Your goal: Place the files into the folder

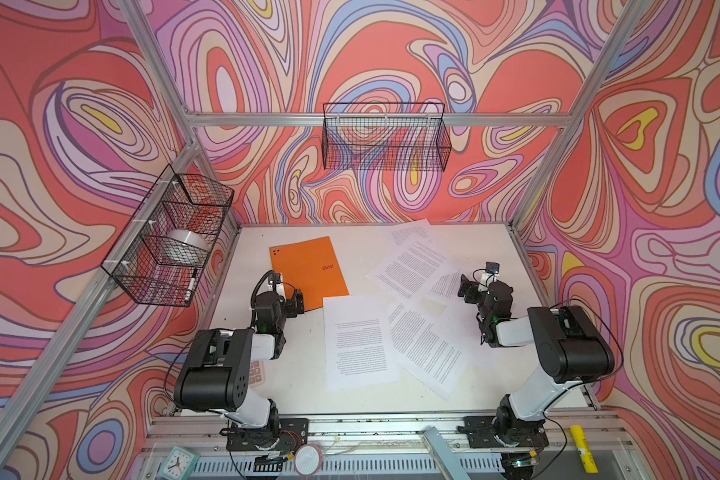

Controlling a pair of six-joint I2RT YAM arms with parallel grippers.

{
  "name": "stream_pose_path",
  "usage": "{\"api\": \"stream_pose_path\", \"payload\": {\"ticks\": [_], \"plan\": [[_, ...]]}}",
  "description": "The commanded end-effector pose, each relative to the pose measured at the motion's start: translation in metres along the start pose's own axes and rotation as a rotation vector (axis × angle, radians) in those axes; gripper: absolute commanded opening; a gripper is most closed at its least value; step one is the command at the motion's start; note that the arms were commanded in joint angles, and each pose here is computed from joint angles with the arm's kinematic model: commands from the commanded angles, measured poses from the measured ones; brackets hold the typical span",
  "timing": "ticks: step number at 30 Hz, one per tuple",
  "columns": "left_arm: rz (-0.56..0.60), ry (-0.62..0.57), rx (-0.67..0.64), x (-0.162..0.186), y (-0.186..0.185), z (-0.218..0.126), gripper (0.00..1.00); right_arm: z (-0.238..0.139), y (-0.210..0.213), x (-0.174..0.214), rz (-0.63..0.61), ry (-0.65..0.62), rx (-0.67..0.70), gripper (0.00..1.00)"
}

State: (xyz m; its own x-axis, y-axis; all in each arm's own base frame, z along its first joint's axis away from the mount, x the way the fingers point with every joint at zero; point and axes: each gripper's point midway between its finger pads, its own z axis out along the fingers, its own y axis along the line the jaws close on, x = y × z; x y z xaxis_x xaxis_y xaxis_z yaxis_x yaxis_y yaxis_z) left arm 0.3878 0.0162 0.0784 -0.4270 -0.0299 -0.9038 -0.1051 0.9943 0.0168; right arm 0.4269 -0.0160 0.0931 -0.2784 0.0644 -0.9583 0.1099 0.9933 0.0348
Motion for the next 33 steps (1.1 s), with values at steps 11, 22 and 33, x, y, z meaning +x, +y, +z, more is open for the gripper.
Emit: {"api": "stream_pose_path", "payload": {"ticks": [11,22,33], "plan": [[-0.367,0.245,-0.217,-0.061,-0.001,-0.068,1.0,-0.048,-0.036,-0.109,0.433,0.123,0.392,0.99],[-0.528,0.517,-0.14,-0.021,-0.004,-0.068,1.0,-0.063,0.215,-0.011,0.108,0.609,-0.213,0.88],[-0.524,0.582,-0.146,-0.012,0.021,0.024,0.95,-0.068,0.343,0.066,-0.134,0.81,-0.497,0.85]]}}
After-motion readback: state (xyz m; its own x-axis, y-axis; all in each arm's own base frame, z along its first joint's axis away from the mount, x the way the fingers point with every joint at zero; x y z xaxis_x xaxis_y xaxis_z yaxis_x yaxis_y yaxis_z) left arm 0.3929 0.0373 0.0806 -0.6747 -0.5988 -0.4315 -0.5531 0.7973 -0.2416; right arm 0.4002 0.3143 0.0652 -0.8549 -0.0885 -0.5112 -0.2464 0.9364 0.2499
